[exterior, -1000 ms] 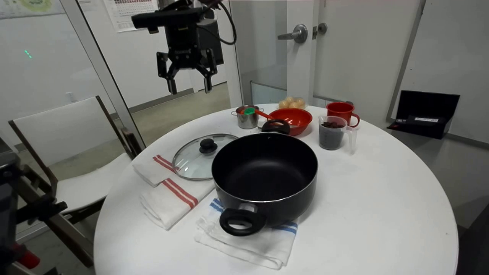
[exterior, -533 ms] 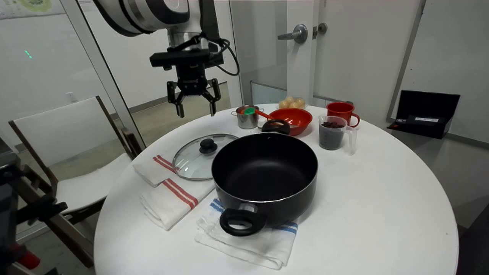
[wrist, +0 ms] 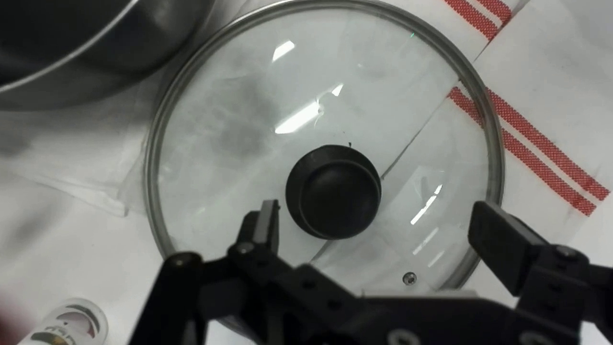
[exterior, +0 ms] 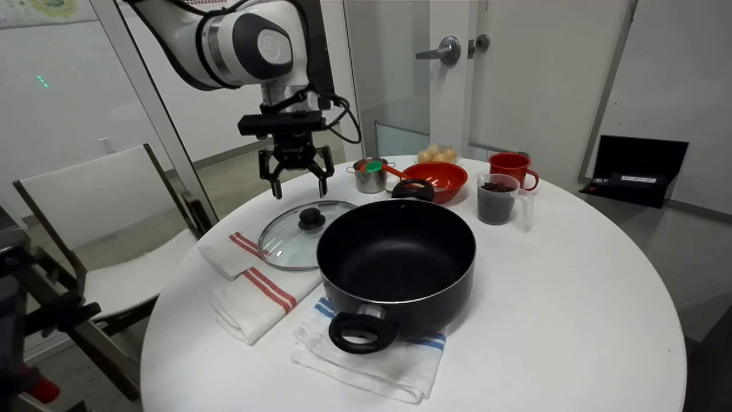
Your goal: Place the lid on the pot
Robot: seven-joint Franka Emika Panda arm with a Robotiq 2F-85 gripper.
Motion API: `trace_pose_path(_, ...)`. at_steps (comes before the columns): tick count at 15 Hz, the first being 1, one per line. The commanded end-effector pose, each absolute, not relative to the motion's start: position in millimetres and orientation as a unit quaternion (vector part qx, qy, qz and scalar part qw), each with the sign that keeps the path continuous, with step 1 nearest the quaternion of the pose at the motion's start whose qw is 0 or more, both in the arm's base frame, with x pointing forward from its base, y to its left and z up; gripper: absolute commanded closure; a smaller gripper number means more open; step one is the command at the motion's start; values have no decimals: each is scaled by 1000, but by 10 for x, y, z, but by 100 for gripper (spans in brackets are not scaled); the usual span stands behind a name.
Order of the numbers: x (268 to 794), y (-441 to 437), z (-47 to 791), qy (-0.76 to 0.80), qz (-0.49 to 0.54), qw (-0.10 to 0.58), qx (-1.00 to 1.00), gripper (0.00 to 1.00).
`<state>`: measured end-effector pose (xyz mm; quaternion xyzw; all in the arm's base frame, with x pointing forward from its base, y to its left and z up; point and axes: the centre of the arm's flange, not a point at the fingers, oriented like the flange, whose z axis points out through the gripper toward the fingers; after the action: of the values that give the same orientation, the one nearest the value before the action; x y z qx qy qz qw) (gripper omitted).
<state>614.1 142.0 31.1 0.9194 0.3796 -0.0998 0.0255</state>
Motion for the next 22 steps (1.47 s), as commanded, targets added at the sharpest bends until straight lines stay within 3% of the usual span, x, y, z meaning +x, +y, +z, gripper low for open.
trace_pose_path(1,6278,1427,78,400,-89,24,912,0)
trace_pose_path(12,6294,1392,-181,410,-96,17,907,0)
trace_pose_path(13,6295,1392,-184,410,-95,17,907,25)
trace_pose_path(15,6296,1395,-184,411,-94,16,906,33)
trace_pose_path(20,6319,1392,-144,411,-89,17,907,72)
trace_pose_path(22,6326,1390,-113,410,-87,18,908,74)
